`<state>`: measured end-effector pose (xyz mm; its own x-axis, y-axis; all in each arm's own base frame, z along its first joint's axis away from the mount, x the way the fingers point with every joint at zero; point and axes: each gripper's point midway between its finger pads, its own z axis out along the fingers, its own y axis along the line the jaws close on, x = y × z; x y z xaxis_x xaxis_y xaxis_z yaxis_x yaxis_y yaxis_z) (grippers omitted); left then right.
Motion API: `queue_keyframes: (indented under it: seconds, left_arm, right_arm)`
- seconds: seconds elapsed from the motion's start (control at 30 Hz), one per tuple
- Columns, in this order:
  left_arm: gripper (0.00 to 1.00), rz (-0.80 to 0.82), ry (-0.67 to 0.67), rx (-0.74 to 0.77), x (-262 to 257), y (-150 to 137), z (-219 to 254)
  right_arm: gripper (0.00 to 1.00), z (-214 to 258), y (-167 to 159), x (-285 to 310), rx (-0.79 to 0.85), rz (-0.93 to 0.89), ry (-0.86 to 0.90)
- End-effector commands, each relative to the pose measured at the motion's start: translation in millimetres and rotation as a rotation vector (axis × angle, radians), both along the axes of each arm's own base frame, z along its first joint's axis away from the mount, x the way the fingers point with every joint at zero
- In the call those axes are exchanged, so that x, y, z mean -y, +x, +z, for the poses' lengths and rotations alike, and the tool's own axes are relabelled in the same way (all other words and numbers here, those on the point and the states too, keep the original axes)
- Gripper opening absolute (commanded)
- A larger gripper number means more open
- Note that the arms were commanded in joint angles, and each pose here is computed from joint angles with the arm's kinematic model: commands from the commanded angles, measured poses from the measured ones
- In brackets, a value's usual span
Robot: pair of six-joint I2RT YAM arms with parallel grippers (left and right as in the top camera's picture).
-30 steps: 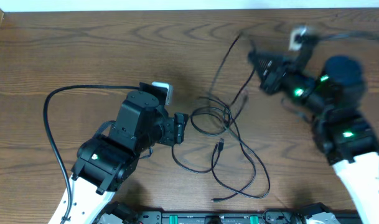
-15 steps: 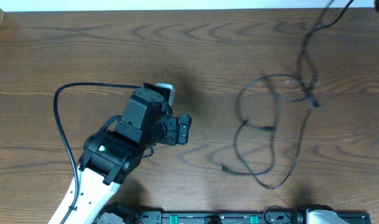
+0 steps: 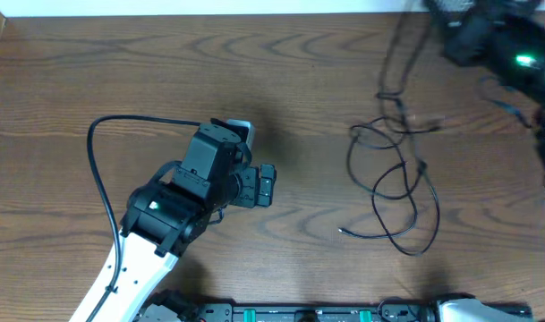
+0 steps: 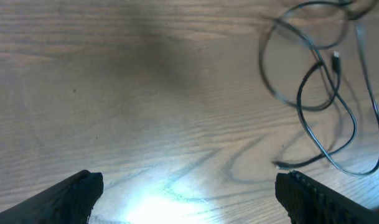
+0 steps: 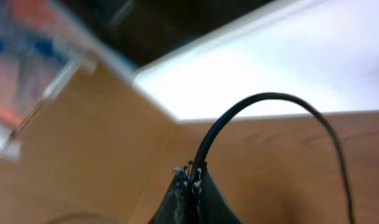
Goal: Untangle cables
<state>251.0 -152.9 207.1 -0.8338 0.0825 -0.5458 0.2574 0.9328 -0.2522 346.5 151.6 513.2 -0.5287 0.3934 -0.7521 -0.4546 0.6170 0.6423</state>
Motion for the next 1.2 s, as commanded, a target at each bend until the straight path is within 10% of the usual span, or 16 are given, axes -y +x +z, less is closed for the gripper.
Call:
queue_keyframes:
  seconds: [0.0,0.1,0.2,0.47,1.17]
  left_arm:
    - [0.95,0.003,0.001,0.014,-1,3,6]
    - [0.95,0.003,0.001,0.014,-1,3,6]
    - [0.96,0.003,0.001,0.014,-1,3,6]
    - [0.96,0.003,0.001,0.014,-1,3,6]
    - [0.96,0.095,-0.279,-0.092,36,9,17]
  right_arm:
    - [0.01,4,-23,-48,0.203,0.157,-0.16]
    - [0.01,2,13,-13,0.384,-0.174,-0.533]
    - [0.01,2,29,34,0.265,-0.529,-0.54]
    - [0.01,-5,-24,-55,0.349,0.03,-0.441]
    - [0.01,68,-120,36,0.538,-0.242,-0.433]
